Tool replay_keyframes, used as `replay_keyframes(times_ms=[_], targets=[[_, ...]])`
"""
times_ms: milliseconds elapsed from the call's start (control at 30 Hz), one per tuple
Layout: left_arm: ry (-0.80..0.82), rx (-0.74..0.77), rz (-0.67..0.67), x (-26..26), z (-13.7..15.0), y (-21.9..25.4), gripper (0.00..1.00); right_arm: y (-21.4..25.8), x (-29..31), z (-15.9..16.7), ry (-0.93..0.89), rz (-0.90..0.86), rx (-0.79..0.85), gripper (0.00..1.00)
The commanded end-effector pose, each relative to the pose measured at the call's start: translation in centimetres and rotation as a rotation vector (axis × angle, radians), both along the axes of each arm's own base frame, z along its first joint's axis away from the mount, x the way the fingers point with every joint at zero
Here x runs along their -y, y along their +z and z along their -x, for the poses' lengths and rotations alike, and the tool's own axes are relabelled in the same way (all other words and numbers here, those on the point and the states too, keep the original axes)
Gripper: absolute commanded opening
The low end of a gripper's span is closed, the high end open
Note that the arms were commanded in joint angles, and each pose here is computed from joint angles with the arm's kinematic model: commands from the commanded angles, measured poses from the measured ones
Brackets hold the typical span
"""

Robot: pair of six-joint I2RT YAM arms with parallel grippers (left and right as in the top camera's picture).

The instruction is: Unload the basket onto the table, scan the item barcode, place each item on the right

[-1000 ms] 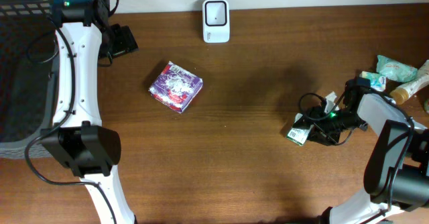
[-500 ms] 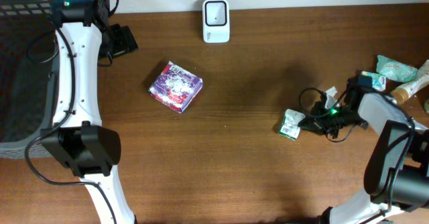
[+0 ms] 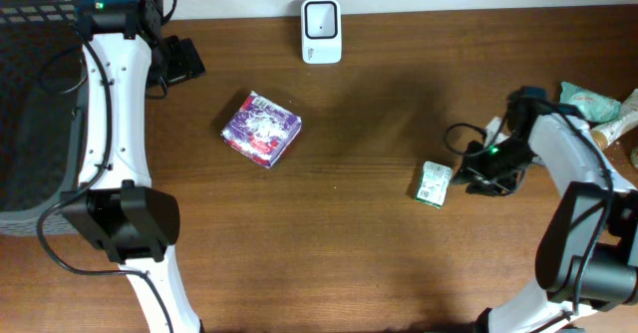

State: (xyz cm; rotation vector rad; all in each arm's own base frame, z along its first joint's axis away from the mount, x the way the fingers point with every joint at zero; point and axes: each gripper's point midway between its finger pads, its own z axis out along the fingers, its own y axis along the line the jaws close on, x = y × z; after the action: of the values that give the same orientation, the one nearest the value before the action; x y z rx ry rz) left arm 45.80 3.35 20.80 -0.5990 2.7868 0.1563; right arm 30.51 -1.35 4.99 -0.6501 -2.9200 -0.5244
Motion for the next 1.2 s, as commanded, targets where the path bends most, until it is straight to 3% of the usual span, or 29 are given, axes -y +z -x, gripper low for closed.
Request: replay_keyframes(times_ms=[0, 100, 133, 233, 300, 367, 500, 633, 733, 833, 1000, 1100, 1167], targets=[[0.034, 0.019, 0.041, 0.4, -0.7, -0.5, 0.99, 2.3, 1.8, -1.9, 0.009, 0.030, 0.066, 0.53], [0.023, 0.085, 0.108, 1.5, -2.3, -0.2, 0.99, 3.3, 2.6, -2.5, 0.021, 0.069, 0.084, 0.96], [0.018, 0.099, 0.121, 1.8, -2.7, -0.1, 0.99, 3.2, 3.1, -2.5, 0.023, 0.096, 0.081, 0.99], [-0.090, 0.075, 0.419, 7.4, -2.1, 0.3, 1.00, 3.1, 3.5, -2.8, 0.023, 0.122, 0.091, 0.99], [-0.344, 0.068, 0.609, 13.2, -1.4, 1.1, 0.85, 3.1, 3.7, -3.4, 0.011, 0.129, 0.116, 0.99], [-0.600, -0.033, 0.615, 18.9, 1.7, -0.6, 0.89, 3.1, 4.6, -4.0, -0.009, 0.139, 0.144, 0.99], [-0.811, -0.172, 0.615, 28.1, 6.4, -5.5, 0.96, 3.1, 7.2, -3.5, -0.090, 0.137, 0.140, 0.99], [-1.025, -0.189, 0.721, 37.2, 11.3, -10.8, 0.76, 3.3, 7.6, -2.8, -0.134, 0.081, 0.130, 0.99], [-1.037, -0.200, 0.756, 40.5, 12.2, -13.5, 0.71, 3.3, 7.5, -2.7, -0.133, 0.075, 0.124, 0.99], [-1.110, -0.207, 0.875, 44.4, 13.8, -15.6, 0.75, 3.3, 7.2, -2.1, -0.133, 0.066, 0.097, 0.99], [-1.030, -0.227, 0.921, 46.9, 13.8, -18.8, 0.75, 3.0, 6.7, -1.0, -0.132, 0.047, 0.053, 0.99], [-1.023, -0.279, 1.058, 48.0, 14.8, -19.5, 0.74, 3.2, 6.1, -1.0, -0.125, 0.015, 0.059, 0.99], [-0.945, -0.345, 1.055, 47.8, 15.2, -21.3, 0.63, 3.2, 6.1, -1.0, -0.125, 0.011, 0.060, 0.99]])
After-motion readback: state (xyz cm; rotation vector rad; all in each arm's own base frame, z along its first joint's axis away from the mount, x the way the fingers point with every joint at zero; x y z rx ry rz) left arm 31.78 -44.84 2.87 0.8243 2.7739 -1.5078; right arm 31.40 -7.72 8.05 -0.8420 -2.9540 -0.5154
